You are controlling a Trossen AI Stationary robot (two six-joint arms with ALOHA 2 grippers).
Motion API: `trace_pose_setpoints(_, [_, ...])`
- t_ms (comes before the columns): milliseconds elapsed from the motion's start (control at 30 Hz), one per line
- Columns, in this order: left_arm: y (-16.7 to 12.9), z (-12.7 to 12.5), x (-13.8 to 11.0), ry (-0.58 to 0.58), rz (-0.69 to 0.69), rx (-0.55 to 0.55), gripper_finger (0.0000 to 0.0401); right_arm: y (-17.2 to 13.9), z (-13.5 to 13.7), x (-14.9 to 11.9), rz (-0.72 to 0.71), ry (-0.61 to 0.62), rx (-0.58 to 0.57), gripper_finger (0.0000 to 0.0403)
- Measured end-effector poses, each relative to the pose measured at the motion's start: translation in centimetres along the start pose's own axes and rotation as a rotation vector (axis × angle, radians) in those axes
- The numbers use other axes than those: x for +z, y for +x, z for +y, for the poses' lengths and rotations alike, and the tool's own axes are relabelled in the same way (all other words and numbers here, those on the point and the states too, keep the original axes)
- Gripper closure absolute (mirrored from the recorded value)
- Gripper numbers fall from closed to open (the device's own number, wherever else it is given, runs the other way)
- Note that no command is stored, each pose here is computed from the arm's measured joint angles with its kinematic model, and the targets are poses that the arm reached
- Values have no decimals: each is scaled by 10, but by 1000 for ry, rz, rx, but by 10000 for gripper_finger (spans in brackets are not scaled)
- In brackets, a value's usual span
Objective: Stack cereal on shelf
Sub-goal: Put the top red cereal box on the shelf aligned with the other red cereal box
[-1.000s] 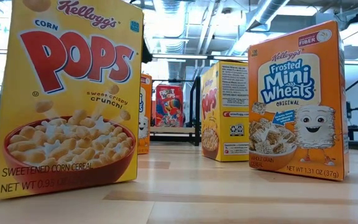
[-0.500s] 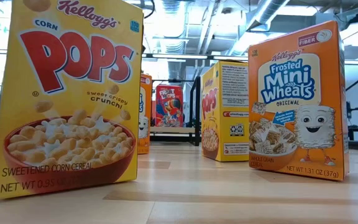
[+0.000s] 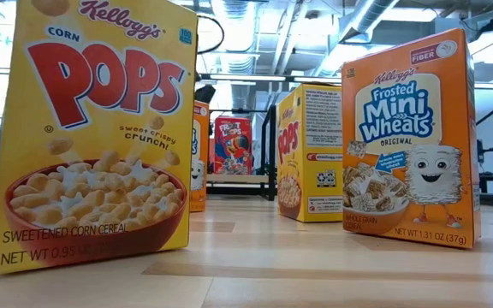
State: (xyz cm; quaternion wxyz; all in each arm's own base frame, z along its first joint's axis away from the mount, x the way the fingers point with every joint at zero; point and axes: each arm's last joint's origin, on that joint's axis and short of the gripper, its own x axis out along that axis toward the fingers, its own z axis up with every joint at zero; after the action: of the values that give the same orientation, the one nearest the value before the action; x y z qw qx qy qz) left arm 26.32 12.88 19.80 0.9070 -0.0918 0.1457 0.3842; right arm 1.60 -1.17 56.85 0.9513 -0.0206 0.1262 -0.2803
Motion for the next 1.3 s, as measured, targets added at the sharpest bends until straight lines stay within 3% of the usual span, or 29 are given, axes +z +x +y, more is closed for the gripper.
trace_pose_setpoints(1300, [7, 12, 7, -37, -68, 18, 401, -1, 0, -2, 14, -29, 1, 171])
